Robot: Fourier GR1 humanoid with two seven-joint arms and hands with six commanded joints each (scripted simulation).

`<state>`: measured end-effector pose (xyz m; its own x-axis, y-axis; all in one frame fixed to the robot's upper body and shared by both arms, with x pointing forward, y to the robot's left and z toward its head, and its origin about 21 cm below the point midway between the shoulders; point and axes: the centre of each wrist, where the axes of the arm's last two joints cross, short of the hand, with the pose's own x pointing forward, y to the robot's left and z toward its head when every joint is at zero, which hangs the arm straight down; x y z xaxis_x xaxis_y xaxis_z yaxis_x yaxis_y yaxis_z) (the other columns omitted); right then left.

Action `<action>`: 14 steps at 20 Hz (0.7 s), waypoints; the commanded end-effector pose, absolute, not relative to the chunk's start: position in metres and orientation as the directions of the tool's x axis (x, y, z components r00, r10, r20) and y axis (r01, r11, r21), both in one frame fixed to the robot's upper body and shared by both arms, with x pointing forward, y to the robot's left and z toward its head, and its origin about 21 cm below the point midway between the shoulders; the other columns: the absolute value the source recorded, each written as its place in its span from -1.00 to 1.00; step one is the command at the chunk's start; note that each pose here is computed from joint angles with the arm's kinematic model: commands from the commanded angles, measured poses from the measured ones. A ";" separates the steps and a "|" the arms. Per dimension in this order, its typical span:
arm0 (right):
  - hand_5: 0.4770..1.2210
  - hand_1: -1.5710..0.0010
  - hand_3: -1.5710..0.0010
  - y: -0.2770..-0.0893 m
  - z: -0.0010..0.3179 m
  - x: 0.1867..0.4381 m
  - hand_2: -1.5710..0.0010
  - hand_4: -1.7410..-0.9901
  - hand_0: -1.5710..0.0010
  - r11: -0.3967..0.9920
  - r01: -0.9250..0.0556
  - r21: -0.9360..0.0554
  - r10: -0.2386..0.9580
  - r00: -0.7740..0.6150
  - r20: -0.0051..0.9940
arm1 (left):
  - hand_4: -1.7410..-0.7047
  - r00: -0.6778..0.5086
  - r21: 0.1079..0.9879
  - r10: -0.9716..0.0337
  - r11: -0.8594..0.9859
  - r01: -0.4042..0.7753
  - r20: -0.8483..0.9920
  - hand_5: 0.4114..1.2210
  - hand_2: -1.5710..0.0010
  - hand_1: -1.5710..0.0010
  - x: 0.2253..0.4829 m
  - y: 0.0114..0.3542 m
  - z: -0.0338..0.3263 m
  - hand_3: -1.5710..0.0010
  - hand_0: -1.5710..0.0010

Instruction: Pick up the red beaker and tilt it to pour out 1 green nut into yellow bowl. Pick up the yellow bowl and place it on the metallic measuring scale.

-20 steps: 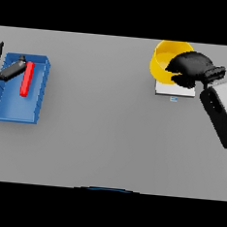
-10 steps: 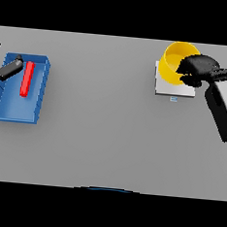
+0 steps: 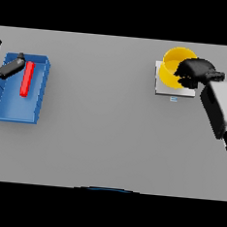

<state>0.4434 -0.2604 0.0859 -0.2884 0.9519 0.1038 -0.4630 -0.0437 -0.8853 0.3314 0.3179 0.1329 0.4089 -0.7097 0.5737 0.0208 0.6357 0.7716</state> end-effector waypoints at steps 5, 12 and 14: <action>0.36 -0.10 0.03 -0.261 0.084 0.445 -0.22 -0.37 -0.24 -0.013 -0.497 -0.868 0.960 -0.250 0.129 | 0.79 0.414 0.768 -0.707 0.639 0.029 0.573 -0.18 1.00 1.00 0.335 0.314 0.129 1.00 1.00; -0.22 0.77 0.35 -0.262 0.083 0.448 0.57 -0.02 0.74 -0.041 -0.527 -0.849 0.954 -0.273 0.123 | 0.79 0.420 0.765 -0.703 0.643 0.031 0.574 -0.20 1.00 1.00 0.340 0.319 0.124 1.00 1.00; -0.28 0.85 0.44 -0.261 0.084 0.449 0.69 0.05 0.83 -0.058 -0.536 -0.842 0.950 -0.289 0.118 | 0.80 0.417 0.766 -0.707 0.642 0.037 0.572 -0.20 1.00 1.00 0.339 0.315 0.125 1.00 1.00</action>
